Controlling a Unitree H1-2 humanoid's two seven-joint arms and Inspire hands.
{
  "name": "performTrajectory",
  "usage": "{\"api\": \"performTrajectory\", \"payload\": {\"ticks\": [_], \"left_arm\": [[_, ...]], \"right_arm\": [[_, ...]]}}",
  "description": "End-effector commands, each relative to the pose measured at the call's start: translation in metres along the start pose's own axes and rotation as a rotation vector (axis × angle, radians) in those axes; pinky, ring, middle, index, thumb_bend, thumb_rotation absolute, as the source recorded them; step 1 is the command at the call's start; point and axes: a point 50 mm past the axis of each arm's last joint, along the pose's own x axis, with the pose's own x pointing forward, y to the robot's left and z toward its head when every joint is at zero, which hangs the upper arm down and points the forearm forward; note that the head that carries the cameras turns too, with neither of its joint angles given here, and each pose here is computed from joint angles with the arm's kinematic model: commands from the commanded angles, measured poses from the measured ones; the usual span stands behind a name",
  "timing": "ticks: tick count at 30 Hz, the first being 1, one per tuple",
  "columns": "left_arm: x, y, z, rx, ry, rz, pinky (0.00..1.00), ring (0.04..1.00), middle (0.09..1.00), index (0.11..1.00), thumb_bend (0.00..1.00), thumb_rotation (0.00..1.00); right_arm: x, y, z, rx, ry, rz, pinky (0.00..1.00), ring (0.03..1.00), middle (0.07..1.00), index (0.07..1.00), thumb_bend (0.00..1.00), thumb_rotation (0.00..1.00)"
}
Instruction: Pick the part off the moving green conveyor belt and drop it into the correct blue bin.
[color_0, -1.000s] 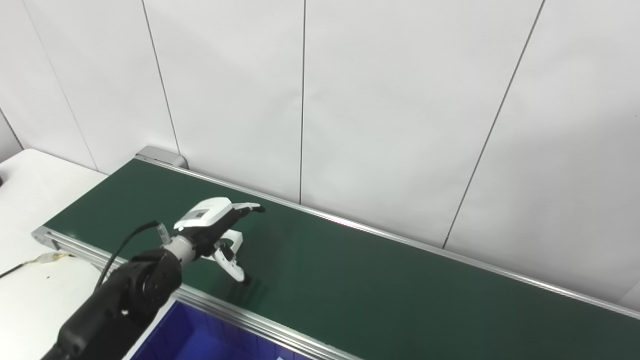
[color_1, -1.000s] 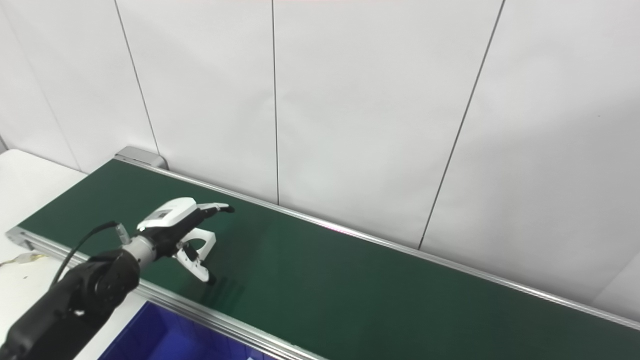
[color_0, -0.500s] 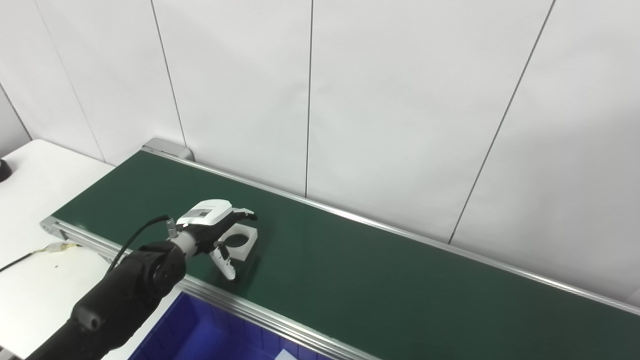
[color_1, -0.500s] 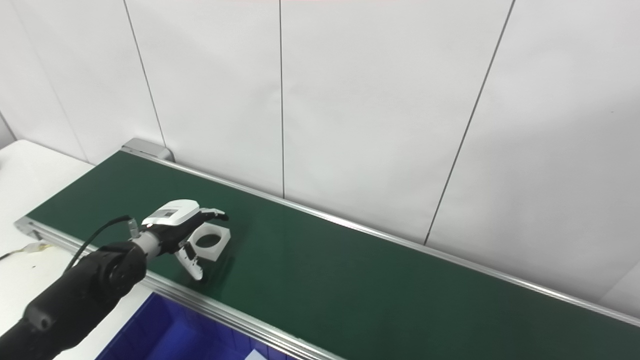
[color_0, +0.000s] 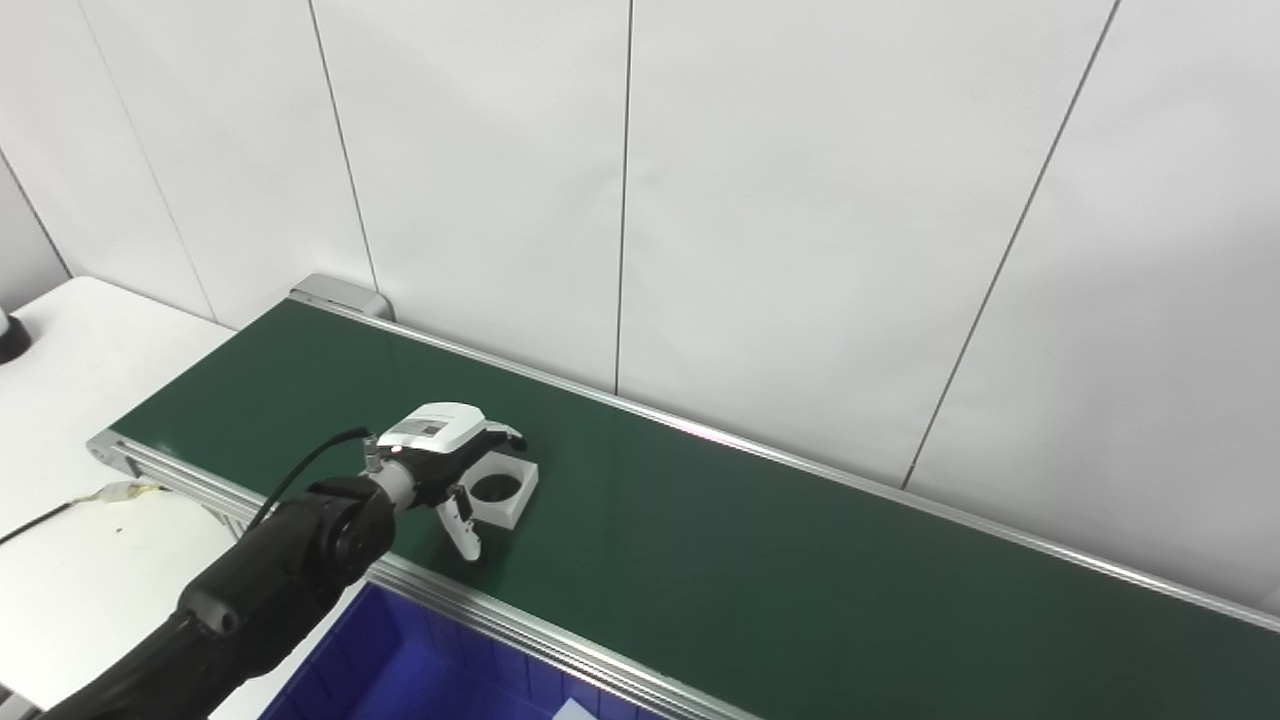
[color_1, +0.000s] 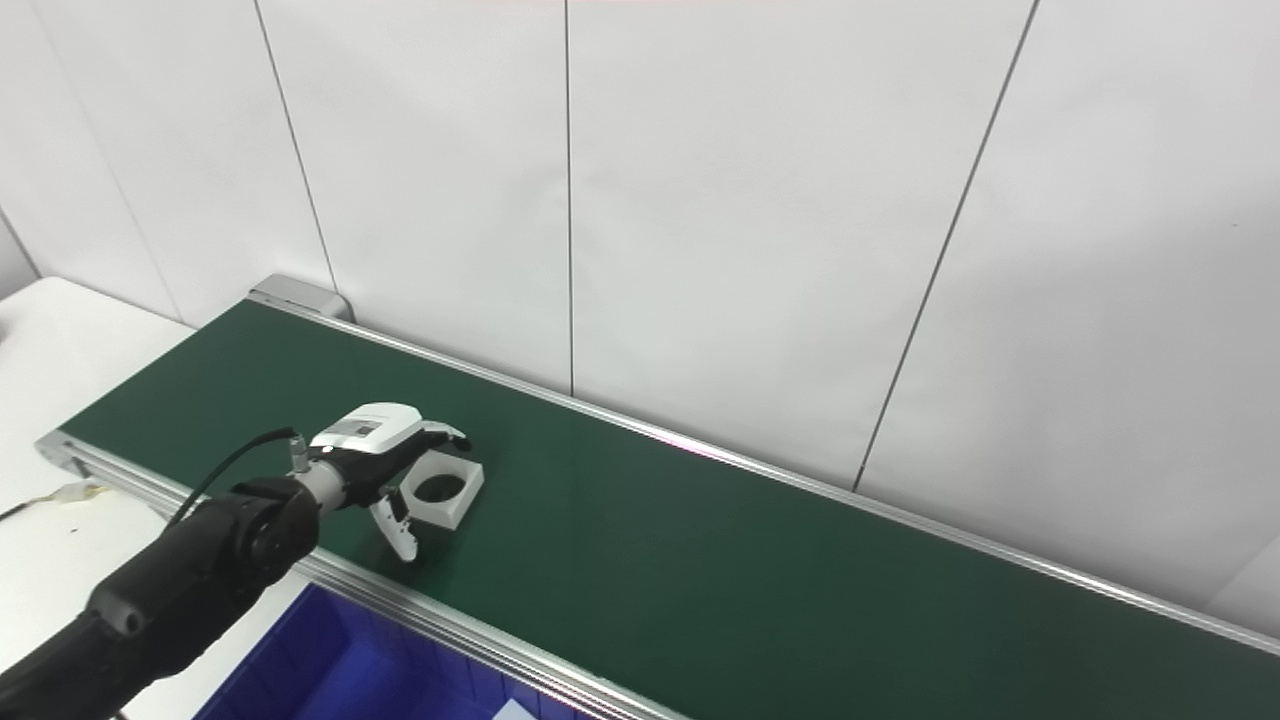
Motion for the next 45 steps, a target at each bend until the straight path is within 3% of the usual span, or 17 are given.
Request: {"api": "performTrajectory", "payload": {"ticks": [1, 11, 20, 26, 30, 32, 33, 34, 36, 40, 45], "left_arm": [[0.010, 0.028, 0.004, 0.042, -0.036, 0.092, 0.76, 0.849, 0.871, 0.840, 0.89, 0.00], [0.020, 0.011, 0.018, 0.085, -0.057, 0.062, 0.71, 0.815, 0.841, 0.820, 0.89, 0.00], [0.024, -0.006, 0.026, 0.147, -0.092, 0.032, 0.74, 0.812, 0.829, 0.809, 0.87, 0.00], [0.024, -0.018, 0.030, 0.153, -0.130, 0.025, 0.68, 0.731, 0.773, 0.759, 0.87, 0.00], [0.022, -0.023, 0.032, 0.127, -0.156, 0.019, 0.67, 0.704, 0.723, 0.707, 0.81, 0.00], [0.021, -0.024, 0.032, 0.102, -0.159, 0.006, 0.68, 0.642, 0.656, 0.666, 0.76, 0.00], [0.021, -0.025, 0.033, 0.094, -0.160, 0.003, 0.65, 0.595, 0.560, 0.640, 0.63, 0.00], [0.021, -0.025, 0.033, 0.075, -0.161, -0.004, 0.65, 0.579, 0.528, 0.632, 0.59, 0.00], [0.021, -0.024, 0.033, 0.050, -0.161, -0.016, 0.41, 0.415, 0.489, 0.568, 0.51, 0.00], [0.022, -0.023, 0.030, 0.016, -0.160, -0.041, 0.36, 0.387, 0.474, 0.548, 0.50, 0.00], [0.021, -0.022, 0.030, -0.009, -0.155, -0.049, 0.37, 0.393, 0.478, 0.543, 0.50, 0.00]], "right_arm": [[0.003, -0.002, 0.009, -0.002, -0.043, -0.008, 0.83, 0.869, 0.909, 0.990, 0.60, 0.78], [0.003, 0.001, 0.010, 0.015, -0.050, -0.011, 0.83, 0.868, 0.909, 0.987, 0.60, 0.76], [0.003, 0.002, 0.011, 0.012, -0.054, -0.011, 0.83, 0.870, 0.909, 0.988, 0.61, 0.77], [0.002, 0.002, 0.012, 0.016, -0.061, -0.014, 0.82, 0.869, 0.909, 0.992, 0.61, 0.78], [0.002, 0.002, 0.014, 0.016, -0.060, -0.016, 0.82, 0.871, 0.911, 0.996, 0.61, 0.78], [0.001, 0.002, 0.014, 0.021, -0.060, -0.017, 0.83, 0.873, 0.914, 0.999, 0.62, 0.79], [0.001, 0.002, 0.014, 0.023, -0.061, -0.017, 0.83, 0.875, 0.915, 1.000, 0.62, 0.79], [0.000, 0.002, 0.014, 0.022, -0.061, -0.016, 0.83, 0.876, 0.916, 1.000, 0.62, 0.79], [0.000, 0.002, 0.013, 0.023, -0.061, -0.015, 0.83, 0.876, 0.917, 1.000, 0.61, 0.79], [0.000, 0.001, 0.013, 0.022, -0.062, -0.015, 0.83, 0.875, 0.916, 1.000, 0.61, 0.79], [0.001, 0.000, 0.013, 0.022, -0.064, -0.017, 0.82, 0.869, 0.913, 0.999, 0.60, 0.78]]}}
